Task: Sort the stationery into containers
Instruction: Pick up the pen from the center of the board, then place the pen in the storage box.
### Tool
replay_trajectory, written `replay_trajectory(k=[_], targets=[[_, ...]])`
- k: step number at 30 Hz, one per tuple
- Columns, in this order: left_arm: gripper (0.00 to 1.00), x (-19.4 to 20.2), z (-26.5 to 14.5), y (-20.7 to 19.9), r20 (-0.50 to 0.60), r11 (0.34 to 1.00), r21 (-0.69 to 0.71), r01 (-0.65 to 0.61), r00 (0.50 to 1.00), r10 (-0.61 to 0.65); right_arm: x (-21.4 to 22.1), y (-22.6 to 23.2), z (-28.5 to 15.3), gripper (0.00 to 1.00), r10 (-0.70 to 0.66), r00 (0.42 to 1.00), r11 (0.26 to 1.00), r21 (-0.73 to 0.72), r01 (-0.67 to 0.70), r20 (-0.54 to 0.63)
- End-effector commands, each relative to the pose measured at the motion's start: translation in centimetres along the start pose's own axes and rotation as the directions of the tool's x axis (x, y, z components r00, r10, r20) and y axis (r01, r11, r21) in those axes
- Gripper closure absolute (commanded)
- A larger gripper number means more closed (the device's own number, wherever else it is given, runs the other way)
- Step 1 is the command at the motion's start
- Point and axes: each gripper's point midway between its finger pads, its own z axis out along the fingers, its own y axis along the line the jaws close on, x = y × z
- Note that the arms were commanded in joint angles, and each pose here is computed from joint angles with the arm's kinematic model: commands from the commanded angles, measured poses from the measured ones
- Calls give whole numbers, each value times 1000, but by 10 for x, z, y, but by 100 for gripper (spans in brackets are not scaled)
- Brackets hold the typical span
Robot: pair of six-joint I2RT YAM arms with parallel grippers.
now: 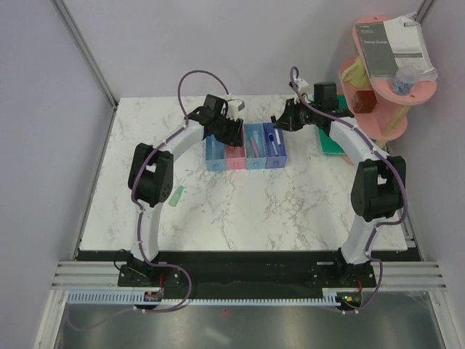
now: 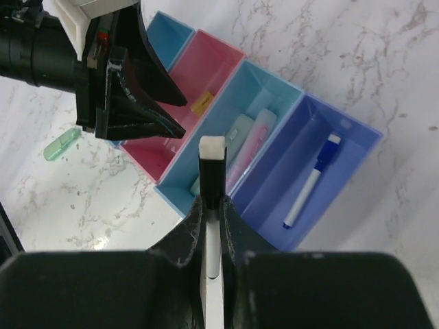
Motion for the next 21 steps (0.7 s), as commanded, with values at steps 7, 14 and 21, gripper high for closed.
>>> replay_trajectory(k=[7,14,21], targets=[[37,-57,-76,-19,166,992,-59,-111,979,120,-19,-14,43,96,6,998,999,-46,-3,69],[34,-55,-137,-40,201,973,-80,-219,952,230,4,-38,60,96,1,1000,1000,6,-1,23],[33,50,-148,-4,-68,898,-203,-390,920,385,26,-47,65,85,6,1000,999,34,-5,-15]])
